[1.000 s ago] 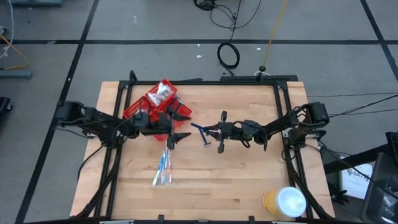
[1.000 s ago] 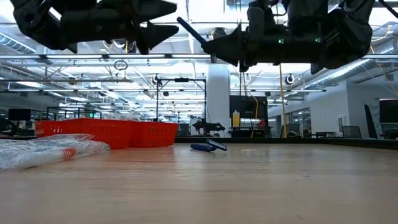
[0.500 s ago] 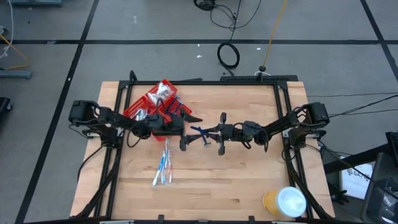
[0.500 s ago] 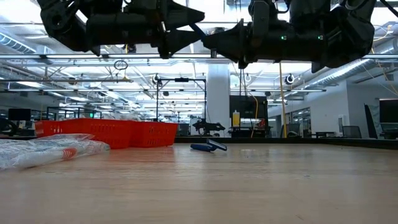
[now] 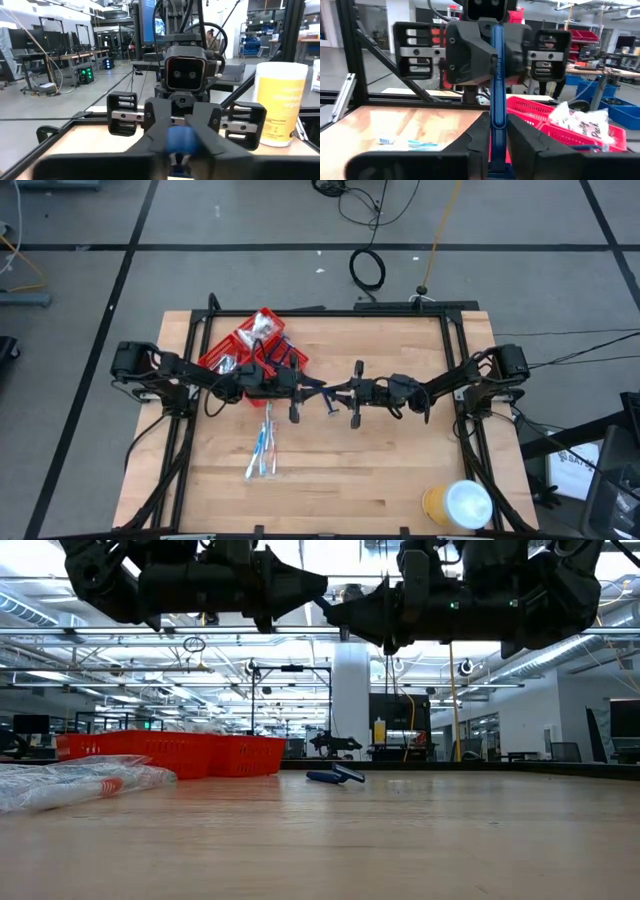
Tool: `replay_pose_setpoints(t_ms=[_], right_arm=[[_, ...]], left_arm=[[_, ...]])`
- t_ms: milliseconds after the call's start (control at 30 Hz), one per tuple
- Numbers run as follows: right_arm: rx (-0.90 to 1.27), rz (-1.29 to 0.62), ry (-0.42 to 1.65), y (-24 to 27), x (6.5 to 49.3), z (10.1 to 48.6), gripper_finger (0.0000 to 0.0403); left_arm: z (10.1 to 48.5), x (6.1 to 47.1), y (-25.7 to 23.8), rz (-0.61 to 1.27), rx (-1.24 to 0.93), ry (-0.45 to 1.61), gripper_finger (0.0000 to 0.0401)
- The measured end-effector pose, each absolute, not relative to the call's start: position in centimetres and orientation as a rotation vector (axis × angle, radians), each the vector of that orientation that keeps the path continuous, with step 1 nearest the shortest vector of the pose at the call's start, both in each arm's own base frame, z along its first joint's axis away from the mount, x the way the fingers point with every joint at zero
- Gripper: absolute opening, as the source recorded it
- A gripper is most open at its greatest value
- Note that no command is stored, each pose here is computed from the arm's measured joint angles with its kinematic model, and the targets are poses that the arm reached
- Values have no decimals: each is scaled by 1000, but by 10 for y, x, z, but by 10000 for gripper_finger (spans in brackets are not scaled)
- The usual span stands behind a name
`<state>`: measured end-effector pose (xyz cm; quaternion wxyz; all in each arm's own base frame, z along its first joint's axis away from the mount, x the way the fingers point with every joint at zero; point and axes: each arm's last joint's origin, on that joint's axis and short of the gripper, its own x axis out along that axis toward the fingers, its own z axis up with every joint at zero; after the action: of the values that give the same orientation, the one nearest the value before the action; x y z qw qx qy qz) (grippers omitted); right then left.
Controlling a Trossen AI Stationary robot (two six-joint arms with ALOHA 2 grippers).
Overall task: Pick & Place Travel size toiletries
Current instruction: Put the bottom blue razor into the vertical right red bin
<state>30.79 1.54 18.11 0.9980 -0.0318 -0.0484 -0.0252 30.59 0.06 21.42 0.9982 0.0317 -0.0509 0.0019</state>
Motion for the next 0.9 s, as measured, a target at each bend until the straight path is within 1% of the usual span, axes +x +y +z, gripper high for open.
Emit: replay_pose_setpoints(t_ms=[33, 67, 200, 300, 367, 433, 533, 633, 700, 800, 900], right_arm=[[-60, -54, -91, 15, 308, 181, 62], [-56, -53, -85, 15, 308, 180, 75], [-24, -63, -61, 15, 308, 178, 124], [-7, -93, -42, 11, 308, 176, 151], [2, -90, -40, 11, 308, 176, 163], [21, -80, -34, 12, 308, 175, 172], [36, -87, -33, 11, 308, 175, 180], [35, -78, -32, 11, 308, 175, 182], [34, -77, -33, 11, 308, 175, 181], [33, -81, -32, 11, 308, 175, 180], [33, -79, -33, 11, 308, 175, 181]], left_arm=[[214, 306, 1, 2, 70, -98, 25], [213, 306, 2, 7, 70, -91, 17], [209, 306, 6, 99, 64, -43, 26], [206, 305, 8, 187, 100, 20, 18], [202, 302, 14, 309, 128, 83, 12], [201, 299, 18, 424, 141, 137, 13], [203, 292, 20, 530, 152, 200, 23], [202, 284, 24, 653, 177, 277, 22], [203, 279, 25, 716, 203, 329, 12], [195, 271, 28, 797, 245, 442, 12], [189, 266, 34, 838, 230, 511, 25]])
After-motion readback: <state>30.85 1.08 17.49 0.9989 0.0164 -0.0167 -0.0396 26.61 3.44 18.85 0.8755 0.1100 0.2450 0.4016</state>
